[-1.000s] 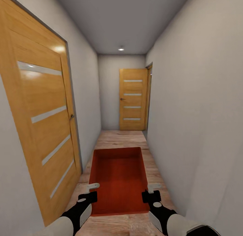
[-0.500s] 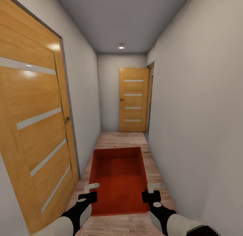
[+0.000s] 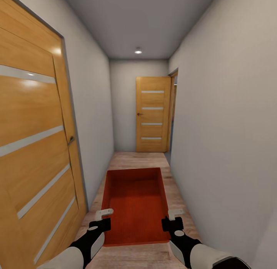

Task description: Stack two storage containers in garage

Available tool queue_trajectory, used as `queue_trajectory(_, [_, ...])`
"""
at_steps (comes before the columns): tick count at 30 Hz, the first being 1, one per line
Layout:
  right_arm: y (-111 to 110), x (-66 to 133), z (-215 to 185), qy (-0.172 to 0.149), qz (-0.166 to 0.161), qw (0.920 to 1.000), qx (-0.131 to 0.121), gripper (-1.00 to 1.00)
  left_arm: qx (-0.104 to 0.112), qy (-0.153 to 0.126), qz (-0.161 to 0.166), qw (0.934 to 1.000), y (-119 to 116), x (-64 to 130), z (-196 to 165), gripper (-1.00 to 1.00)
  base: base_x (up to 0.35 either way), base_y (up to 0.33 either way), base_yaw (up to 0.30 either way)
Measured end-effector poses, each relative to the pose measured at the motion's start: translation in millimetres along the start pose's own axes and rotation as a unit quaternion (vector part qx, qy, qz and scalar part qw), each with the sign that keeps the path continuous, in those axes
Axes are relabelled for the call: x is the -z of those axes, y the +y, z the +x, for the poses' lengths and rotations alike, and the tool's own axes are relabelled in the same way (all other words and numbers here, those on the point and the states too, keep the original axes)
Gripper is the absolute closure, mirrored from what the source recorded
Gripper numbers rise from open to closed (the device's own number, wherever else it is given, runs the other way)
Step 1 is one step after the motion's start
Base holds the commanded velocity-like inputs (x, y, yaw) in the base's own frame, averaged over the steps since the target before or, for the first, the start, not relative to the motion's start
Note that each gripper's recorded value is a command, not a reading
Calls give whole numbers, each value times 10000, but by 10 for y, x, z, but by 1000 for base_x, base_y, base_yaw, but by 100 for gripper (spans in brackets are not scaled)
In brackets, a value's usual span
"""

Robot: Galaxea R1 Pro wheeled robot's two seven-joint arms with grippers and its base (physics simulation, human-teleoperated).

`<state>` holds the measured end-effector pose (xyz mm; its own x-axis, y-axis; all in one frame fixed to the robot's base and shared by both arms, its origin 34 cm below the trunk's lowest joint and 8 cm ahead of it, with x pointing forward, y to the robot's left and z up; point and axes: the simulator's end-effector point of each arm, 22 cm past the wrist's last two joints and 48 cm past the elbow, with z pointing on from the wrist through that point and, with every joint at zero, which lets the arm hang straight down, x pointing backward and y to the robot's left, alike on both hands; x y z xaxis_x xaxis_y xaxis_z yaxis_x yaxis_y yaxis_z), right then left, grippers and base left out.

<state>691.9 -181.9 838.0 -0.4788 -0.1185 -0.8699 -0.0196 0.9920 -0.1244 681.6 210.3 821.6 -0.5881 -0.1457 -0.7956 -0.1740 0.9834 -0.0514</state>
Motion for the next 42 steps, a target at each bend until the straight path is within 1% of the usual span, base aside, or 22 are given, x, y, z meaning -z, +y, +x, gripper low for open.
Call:
queue_trajectory(10, [1, 0, -2, -4, -1, 10000, -2, 100, 3, -4, -1, 10000, 1, 0, -4, 100, 326, 11, 0])
queue_trajectory(18, [3, 0, -3, -4, -3, 10000, 1, 100, 38, 6, -9, 10000, 1, 1, -2, 100, 326, 95, 0])
queue_trajectory(30, [3, 0, -4, -4, -2, 10000, 1, 100, 37, 5, -9, 10000, 1, 1, -3, 100, 326, 95, 0])
queue_trajectory(42, [2, 0, -4, -5, 1, 10000, 5, 100, 32, 8, -6, 10000, 1, 1, 1, 100, 331, 6, 0])
